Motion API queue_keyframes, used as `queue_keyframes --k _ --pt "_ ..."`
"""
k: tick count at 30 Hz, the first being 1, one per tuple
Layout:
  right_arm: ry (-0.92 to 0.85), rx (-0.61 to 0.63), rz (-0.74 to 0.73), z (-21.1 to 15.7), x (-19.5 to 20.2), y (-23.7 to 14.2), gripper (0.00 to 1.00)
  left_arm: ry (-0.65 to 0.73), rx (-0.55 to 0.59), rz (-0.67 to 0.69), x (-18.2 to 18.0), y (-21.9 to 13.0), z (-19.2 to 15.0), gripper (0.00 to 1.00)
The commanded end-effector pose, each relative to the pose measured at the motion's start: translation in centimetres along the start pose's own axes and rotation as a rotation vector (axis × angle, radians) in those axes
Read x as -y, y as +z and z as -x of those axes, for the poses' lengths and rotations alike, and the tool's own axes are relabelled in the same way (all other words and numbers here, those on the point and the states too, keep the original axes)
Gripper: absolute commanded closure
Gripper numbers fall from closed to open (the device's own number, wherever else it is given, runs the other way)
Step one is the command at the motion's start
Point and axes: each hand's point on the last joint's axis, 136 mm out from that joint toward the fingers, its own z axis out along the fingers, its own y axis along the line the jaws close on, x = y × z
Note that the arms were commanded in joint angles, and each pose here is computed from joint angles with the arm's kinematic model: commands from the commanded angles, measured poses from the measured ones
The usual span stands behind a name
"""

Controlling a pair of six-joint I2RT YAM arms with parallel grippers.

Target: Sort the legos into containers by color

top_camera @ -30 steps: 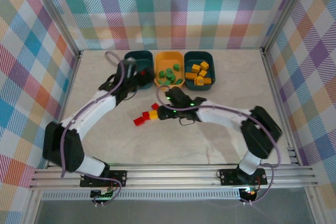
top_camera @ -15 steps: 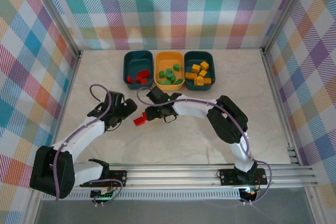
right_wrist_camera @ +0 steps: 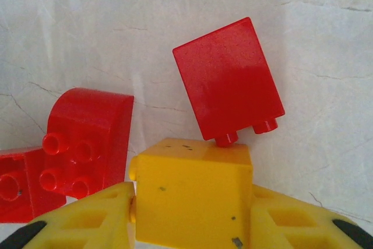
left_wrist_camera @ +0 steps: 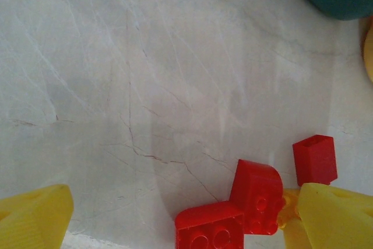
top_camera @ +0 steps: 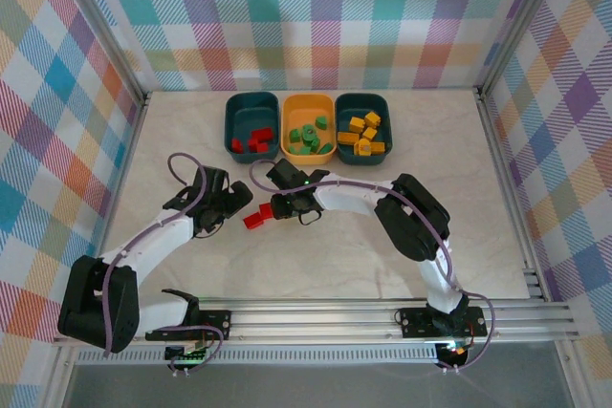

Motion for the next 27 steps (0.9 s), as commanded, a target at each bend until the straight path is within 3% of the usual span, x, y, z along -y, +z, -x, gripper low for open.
queue_keyframes --k 1,9,14,19,22,27 --pt "0.008 0.019 -0.017 0.0 0.5 -0.9 0.64 0.002 0.035 -0.010 0.4 -0.7 1.0 0.01" --pt "0.008 0.081 -0.036 0.8 1.2 -3.6 0.71 0.000 0.025 -0.026 0.9 -0.6 1.0 0.01" --pt "0.030 0.186 -0.026 3.6 3.0 -8.7 0.72 0.015 -0.007 -0.052 1.3 -0.3 0.4 0.02" --pt "0.129 0.268 -0.109 7.7 11.0 -12.1 0.72 0.060 -0.059 -0.138 4.1 0.8 -0.2 0.05" --pt "0.244 0.256 -0.142 9.6 17.1 -11.6 0.72 0.142 -0.080 -0.124 6.1 1.7 -0.3 0.06" --pt "0.340 0.228 -0.143 12.5 23.2 -11.1 0.69 0.269 -0.116 -0.074 8.6 2.9 -1.1 0.07"
